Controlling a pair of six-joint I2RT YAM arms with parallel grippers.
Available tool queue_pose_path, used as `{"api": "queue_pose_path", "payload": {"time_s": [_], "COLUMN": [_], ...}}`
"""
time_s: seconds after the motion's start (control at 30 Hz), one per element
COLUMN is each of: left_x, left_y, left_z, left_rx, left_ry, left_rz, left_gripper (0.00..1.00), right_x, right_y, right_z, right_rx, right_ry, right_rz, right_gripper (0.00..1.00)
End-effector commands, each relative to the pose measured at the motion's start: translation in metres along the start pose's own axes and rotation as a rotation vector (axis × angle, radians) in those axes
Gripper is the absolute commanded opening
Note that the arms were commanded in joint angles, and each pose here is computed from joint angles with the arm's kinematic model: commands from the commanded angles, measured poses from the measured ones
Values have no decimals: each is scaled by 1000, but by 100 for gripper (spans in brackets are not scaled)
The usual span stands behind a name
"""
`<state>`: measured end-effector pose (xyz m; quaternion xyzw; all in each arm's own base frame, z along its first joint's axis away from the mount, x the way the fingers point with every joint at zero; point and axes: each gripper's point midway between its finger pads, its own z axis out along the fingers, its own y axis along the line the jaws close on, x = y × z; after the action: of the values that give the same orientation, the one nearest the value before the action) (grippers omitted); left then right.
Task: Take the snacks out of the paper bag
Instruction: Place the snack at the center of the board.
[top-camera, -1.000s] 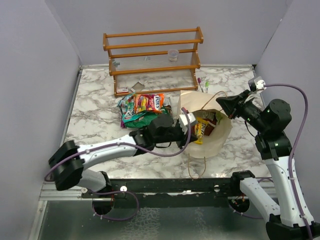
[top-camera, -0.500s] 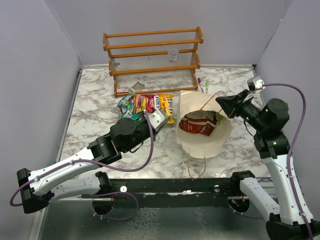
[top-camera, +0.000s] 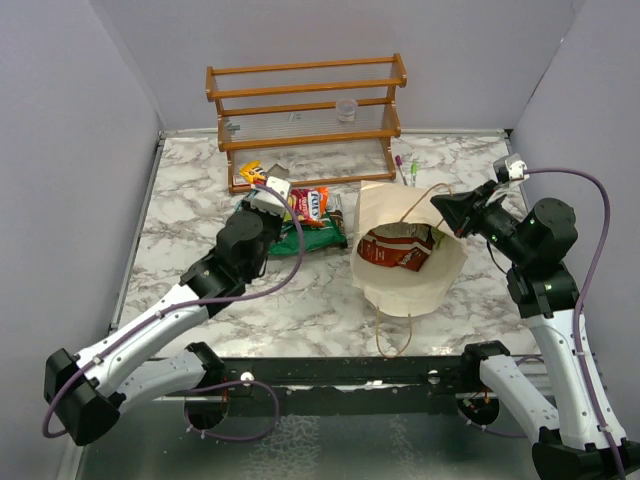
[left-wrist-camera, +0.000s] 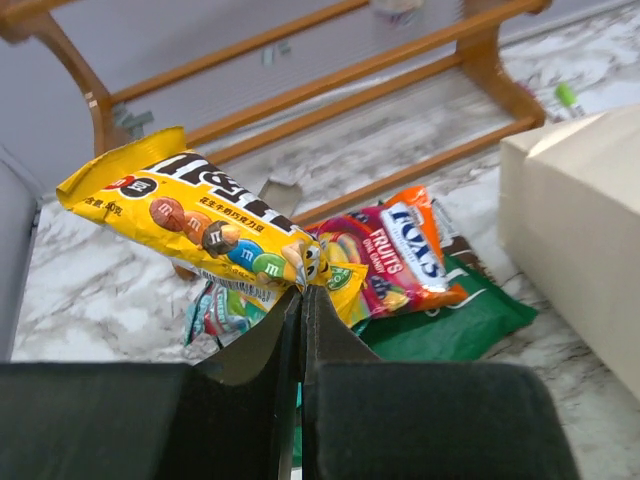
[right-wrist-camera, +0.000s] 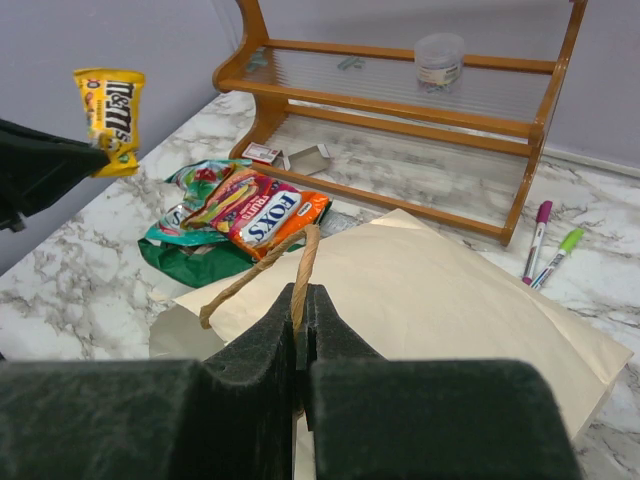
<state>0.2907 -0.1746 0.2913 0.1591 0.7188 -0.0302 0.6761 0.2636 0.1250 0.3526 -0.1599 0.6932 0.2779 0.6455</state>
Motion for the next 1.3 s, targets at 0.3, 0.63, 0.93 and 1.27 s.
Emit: {"api": "queue_pose_path", "payload": {"time_s": [0.3, 0.63, 0.93, 1.27], "left_x": [64, 121, 102, 9], "left_y": [29, 31, 30, 12], "left_z": [47, 61, 54, 1], "left_rx": [152, 132, 166, 340], "left_ry": [161, 341, 288, 77], "left_rz": [-181, -211, -187, -310], "left_gripper": [0, 0, 36, 65], "right_x": [-7, -5, -4, -5], "right_y": [3, 5, 5, 5], "right_z": [-3, -2, -3, -3], "right_rx": [-4, -18, -17, -15], "right_ry": [-34, -32, -39, -32], "right_rz": [-31, -18, -14, -20], "right_gripper": [2, 2, 2, 2]}}
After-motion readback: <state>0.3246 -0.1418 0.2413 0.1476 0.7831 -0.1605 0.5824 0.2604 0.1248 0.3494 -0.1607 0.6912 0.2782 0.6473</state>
